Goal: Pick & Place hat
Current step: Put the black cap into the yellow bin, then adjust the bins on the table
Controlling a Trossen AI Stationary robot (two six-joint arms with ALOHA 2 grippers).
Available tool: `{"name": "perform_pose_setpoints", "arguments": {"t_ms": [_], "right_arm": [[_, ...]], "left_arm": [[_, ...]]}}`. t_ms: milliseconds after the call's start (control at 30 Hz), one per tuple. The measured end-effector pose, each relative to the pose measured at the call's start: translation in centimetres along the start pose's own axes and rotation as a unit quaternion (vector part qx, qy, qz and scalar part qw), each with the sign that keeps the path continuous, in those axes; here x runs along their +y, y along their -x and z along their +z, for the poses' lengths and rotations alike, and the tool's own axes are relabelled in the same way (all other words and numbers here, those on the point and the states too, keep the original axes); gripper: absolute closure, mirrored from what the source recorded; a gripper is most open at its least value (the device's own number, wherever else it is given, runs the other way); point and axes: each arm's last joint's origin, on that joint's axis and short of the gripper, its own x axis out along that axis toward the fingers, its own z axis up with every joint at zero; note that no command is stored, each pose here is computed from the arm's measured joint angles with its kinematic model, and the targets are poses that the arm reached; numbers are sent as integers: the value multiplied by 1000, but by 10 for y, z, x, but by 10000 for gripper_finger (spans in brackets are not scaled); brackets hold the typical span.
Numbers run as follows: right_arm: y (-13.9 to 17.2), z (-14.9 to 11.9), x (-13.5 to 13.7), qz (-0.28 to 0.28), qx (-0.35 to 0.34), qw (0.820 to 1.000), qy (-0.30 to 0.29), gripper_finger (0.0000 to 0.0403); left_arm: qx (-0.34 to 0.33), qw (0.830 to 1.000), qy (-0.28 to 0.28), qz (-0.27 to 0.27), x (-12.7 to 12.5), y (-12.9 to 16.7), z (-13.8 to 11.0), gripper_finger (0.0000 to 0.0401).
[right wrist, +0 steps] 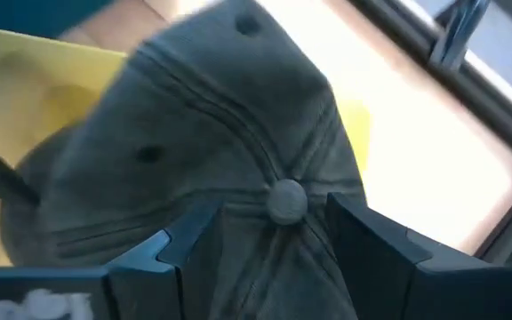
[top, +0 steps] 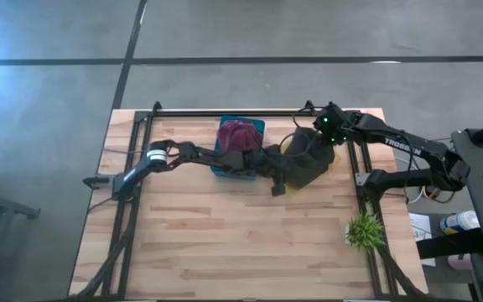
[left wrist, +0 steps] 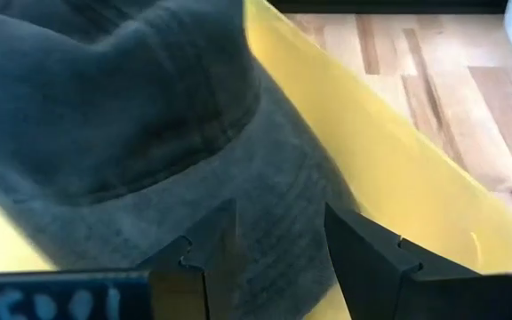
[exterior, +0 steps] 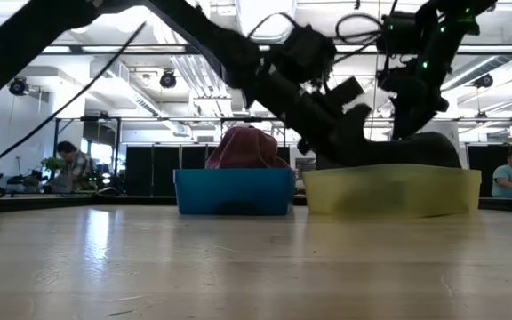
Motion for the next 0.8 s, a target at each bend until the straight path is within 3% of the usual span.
{"name": "perform_pose_setpoints", "arguments": {"t_ms": [167,300,367,467,600,800], "right_arm": [[26,9,4,9,-51,998,27,209],[45,6,-2,-36,-59,996,48,209],[52,-1,-6,-69,-44,996,27,209],[59,-18,-11,-87,-2,995,-55,209],[67,-41,-6,-39,60,987,-142,209],[51,-65,12,-6,140,977,-158,209]], "left_arm": [[4,1000,-6,25,-5,37,29,236],[23,998,-29,42,-7,73,46,236],[39,997,-40,53,-7,91,49,236],[40,997,-41,45,-2,105,46,236],[51,995,-80,11,4,94,23,236],[16,991,-134,13,12,58,7,236]]}}
